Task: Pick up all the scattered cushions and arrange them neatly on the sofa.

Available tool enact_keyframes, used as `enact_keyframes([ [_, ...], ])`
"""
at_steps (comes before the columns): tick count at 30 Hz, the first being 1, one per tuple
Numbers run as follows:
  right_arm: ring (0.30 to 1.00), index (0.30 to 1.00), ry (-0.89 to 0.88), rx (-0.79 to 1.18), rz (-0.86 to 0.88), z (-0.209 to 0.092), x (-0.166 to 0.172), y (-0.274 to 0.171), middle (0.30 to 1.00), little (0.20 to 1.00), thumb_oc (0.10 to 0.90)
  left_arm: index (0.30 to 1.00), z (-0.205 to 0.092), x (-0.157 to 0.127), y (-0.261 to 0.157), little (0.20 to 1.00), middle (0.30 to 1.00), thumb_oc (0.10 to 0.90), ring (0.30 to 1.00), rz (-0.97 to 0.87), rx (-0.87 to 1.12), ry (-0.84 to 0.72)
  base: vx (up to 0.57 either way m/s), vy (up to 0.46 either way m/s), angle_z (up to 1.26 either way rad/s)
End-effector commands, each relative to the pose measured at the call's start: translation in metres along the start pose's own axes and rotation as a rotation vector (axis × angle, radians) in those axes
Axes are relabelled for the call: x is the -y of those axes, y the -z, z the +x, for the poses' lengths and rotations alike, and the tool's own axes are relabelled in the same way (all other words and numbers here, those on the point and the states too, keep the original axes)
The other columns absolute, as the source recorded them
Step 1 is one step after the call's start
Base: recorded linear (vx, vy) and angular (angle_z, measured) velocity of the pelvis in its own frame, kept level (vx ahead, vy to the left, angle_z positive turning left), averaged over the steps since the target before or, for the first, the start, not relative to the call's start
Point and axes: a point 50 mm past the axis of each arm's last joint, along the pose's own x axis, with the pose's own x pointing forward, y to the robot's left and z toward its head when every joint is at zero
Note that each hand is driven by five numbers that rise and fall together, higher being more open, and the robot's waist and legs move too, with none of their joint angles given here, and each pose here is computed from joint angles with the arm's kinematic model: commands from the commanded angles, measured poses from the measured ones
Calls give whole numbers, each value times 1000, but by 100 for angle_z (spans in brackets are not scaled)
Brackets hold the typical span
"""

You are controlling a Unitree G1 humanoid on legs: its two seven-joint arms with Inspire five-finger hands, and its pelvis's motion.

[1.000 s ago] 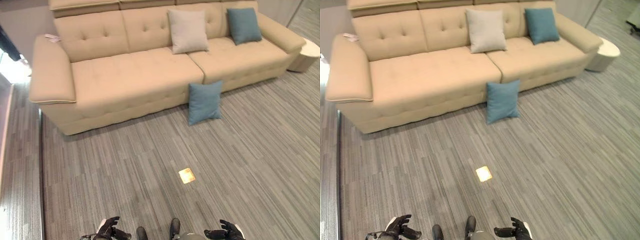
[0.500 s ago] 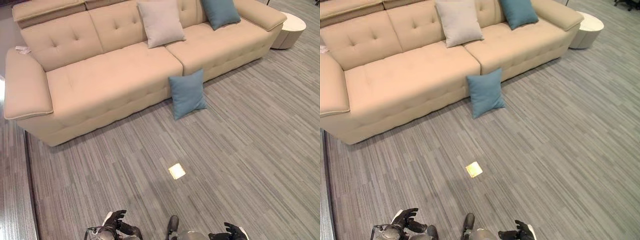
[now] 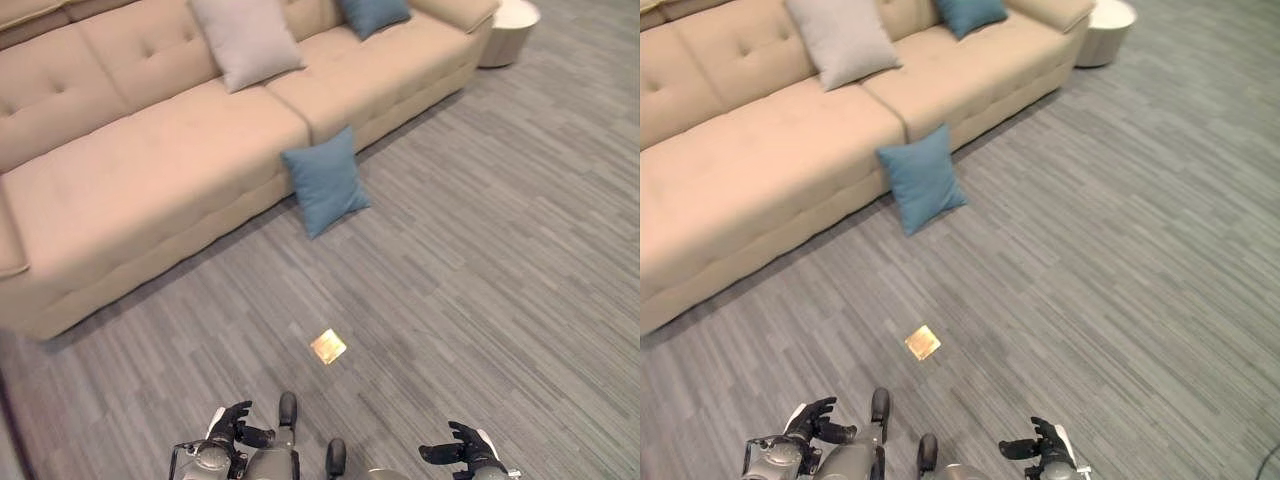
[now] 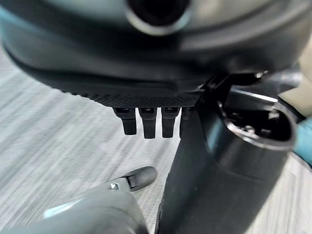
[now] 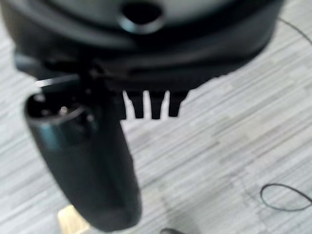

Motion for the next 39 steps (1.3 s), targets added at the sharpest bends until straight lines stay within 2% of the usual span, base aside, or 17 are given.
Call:
enact_keyframes([
  [1,900,900,-1,13,-6,-3,-1,8,900,900,800,900,-3,-9,15,900,900,800,900,71,-36,-20,213,128,-37],
  [9,900,900,-28,124,-1,0,-8,-25,900,900,800,900,0,-18,-1,900,900,800,900,74,18,-48,139,122,-34],
  [18,900,900,-9,97,-33,1,-3,-21,900,900,800,900,0,-14,3,900,900,800,900,97,-5,-35,243,-59,-12],
  [26,900,900,-9,54,-31,-1,2,-5,900,900,800,900,-4,-5,19,900,900,800,900,120,-55,-2,269,-174,35],
  [33,900,900,16,89,12,1,9,-17,900,900,800,900,0,-6,2,900,900,800,900,87,6,-8,173,-209,-11],
  [39,900,900,22,87,-40,0,8,-12,900,900,800,900,-1,1,2,900,900,800,900,111,15,1,322,-19,4],
])
